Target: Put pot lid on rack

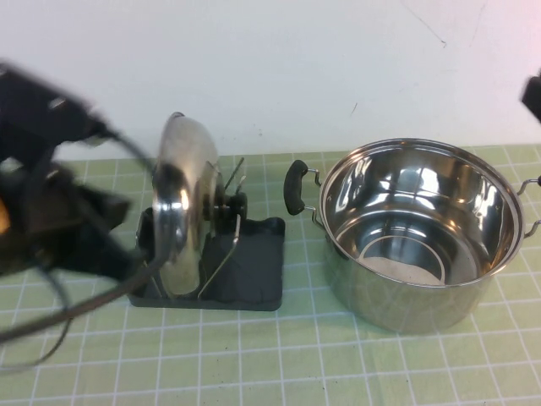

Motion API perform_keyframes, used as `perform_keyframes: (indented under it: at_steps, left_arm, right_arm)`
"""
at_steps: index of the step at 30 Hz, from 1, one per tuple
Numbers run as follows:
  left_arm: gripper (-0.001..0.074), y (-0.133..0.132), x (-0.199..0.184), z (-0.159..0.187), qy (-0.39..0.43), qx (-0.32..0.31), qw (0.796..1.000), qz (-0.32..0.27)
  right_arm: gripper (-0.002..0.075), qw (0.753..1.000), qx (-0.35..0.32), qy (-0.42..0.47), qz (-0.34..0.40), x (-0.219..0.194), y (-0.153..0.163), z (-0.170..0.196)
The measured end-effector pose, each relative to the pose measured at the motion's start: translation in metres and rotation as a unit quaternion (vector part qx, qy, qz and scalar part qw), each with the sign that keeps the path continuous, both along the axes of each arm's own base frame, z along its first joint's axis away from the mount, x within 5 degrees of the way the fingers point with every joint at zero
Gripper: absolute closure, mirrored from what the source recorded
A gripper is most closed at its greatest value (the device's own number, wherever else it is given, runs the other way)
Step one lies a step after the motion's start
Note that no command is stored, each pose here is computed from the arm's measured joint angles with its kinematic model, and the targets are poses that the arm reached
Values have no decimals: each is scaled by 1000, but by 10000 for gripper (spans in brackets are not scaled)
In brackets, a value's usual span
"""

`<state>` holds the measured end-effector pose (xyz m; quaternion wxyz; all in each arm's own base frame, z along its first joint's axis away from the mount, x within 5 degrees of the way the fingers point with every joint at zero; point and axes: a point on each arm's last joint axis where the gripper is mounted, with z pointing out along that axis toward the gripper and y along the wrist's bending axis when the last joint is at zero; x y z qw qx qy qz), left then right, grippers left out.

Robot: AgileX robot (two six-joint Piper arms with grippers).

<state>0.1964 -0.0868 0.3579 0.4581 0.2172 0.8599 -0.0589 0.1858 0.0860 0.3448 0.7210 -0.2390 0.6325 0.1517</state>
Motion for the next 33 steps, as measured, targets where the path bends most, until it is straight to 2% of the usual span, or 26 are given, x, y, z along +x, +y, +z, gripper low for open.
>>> perform_keyframes:
  at_steps: [4,11,16,23,33]
  left_arm:
    - [732,25,-37,-18,-7,-21,998,59]
    - [733,62,-102,-43,-47,-115,983,134]
    - [733,85,-138,-59,-65,-144,972,176]
    - [734,102,-166,-71,-73,-161,964,199]
    - [734,105,-171,-77,-61,-160,963,209]
  right_arm:
    - [715,999,-10,-7,-29,-28,-15,-1]
    - [726,997,7,-32,-76,-78,-41,0]
    - [727,992,24,-72,-97,-107,-55,7]
    - [727,986,42,2,-161,-113,-70,-5]
    - [727,983,60,32,-172,-113,-72,-9]
